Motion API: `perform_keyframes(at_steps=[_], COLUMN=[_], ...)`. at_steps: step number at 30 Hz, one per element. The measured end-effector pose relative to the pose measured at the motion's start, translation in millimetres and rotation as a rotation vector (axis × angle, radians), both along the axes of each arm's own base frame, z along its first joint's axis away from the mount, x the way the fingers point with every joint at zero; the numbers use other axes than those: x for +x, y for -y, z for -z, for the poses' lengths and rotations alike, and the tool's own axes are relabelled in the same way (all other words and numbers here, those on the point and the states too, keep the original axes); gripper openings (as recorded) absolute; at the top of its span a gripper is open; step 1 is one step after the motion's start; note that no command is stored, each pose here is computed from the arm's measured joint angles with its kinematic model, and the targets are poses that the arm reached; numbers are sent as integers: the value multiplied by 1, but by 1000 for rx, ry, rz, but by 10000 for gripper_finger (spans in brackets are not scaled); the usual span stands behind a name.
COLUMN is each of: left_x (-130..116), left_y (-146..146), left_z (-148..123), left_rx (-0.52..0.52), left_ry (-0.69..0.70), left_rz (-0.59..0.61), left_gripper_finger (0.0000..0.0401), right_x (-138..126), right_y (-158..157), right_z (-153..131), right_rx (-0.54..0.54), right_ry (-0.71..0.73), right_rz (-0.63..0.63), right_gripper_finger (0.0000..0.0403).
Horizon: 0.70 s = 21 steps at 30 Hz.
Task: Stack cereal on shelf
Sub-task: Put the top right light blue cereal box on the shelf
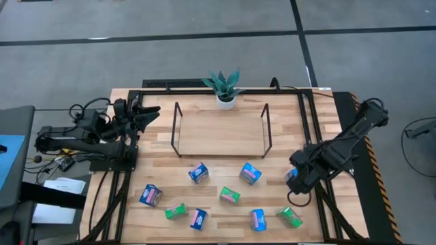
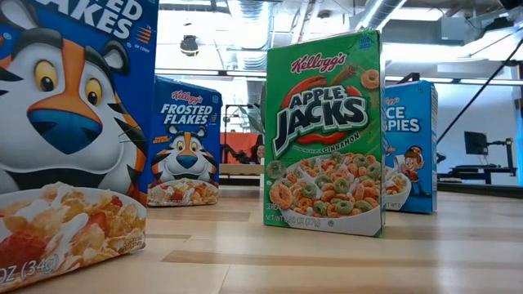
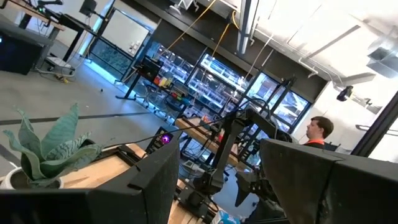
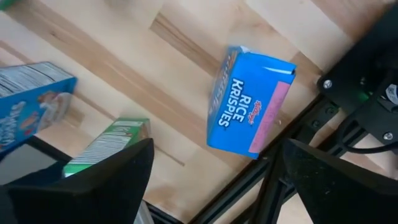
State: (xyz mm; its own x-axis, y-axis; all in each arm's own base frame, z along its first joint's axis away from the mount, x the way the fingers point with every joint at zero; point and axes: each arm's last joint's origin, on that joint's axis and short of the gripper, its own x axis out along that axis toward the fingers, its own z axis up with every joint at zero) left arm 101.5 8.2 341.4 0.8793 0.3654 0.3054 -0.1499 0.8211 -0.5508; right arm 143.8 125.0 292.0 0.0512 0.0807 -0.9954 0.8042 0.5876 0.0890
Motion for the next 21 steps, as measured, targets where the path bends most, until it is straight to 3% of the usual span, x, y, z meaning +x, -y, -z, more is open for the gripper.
perform_keyframes(at_steps=[7, 17, 21], left_x=[0, 1, 2], left_y=[0, 0, 0], left_z=[1, 2, 5], left_rx=[-2, -27, -58], left_ry=[-7, -16, -28], left_rz=[3, 11, 25], left_gripper_finger=[221, 289, 300], right_x=[6, 7, 6], right_y=[-1, 9, 8], right_z=[5, 9, 31], right_rx=[-24, -103, -19], right_ry=[-28, -5, 28], right_rz=[14, 48, 53], right_gripper_finger=[395, 385, 381])
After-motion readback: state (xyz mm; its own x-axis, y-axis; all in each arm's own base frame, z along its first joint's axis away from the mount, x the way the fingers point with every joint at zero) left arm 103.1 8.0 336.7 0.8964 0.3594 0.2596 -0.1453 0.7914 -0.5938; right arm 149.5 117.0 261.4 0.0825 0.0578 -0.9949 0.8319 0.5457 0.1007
